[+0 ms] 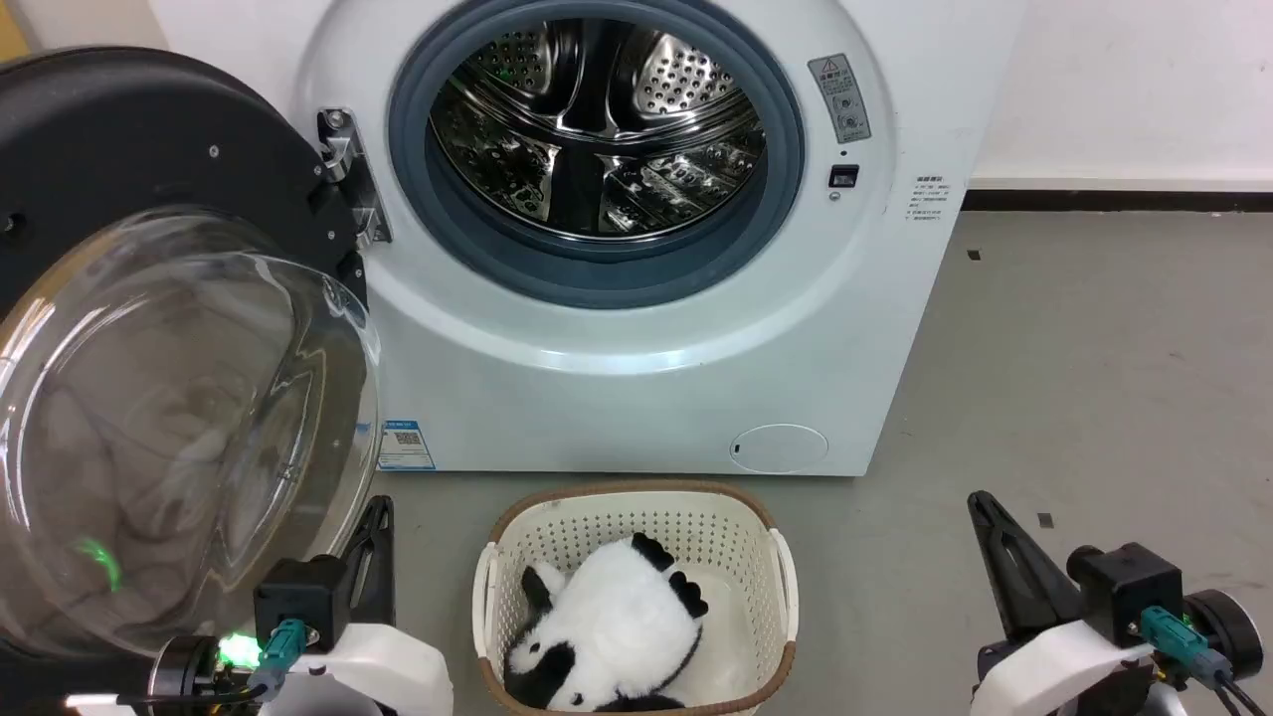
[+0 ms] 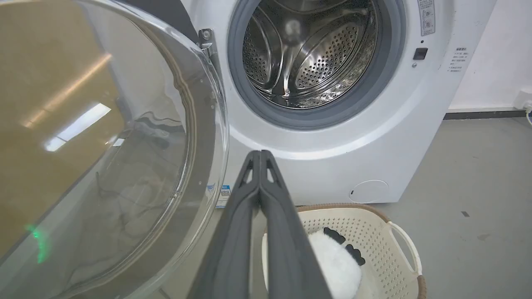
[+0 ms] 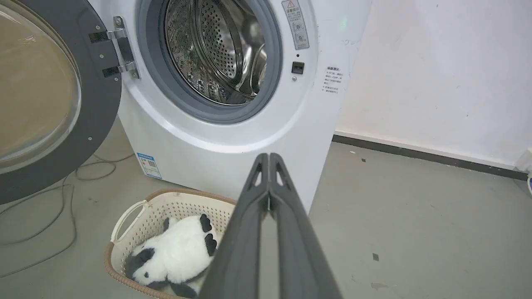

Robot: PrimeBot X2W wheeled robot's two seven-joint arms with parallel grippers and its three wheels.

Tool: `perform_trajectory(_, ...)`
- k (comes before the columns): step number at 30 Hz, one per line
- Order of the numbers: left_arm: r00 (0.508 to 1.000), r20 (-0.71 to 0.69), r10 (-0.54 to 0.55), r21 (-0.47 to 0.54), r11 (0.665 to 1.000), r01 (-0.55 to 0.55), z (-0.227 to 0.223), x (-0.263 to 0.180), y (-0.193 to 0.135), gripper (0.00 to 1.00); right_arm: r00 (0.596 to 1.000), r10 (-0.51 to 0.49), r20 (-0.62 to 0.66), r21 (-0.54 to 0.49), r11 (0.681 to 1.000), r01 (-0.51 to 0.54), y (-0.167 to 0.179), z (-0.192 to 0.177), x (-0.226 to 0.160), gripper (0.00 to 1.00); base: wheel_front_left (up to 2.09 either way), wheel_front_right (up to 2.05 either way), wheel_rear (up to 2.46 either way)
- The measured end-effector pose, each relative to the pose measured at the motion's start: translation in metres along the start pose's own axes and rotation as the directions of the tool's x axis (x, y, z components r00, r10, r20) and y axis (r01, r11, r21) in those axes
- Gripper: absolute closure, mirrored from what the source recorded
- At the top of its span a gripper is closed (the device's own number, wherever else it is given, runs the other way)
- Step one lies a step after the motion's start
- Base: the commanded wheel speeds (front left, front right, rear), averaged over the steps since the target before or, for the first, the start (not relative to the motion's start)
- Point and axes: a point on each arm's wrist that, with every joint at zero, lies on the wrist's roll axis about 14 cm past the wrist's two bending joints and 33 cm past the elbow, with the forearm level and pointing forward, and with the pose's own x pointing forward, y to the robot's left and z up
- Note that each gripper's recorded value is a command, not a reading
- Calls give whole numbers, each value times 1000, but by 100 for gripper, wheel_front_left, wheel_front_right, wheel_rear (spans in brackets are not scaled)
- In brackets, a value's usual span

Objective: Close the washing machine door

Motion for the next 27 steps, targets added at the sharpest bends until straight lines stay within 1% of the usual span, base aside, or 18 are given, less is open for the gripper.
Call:
perform_trajectory(4, 1000, 0, 0, 0, 1000, 0, 0, 0, 0, 100, 1000, 0, 0, 0, 1000, 0, 0, 0, 0, 100, 0, 0, 0)
perform_trajectory(5, 1000, -1, 1, 0, 1000, -1, 0, 0, 0, 0, 1000, 1, 0, 0, 1000, -1, 0, 0, 0, 0, 0, 0, 0)
perform_trajectory(27, 1000, 23, 3, -8, 1000, -3, 2, -2, 1, 0, 1000, 4, 30, 29, 1000, -5, 1, 3, 2, 0, 0, 0, 0)
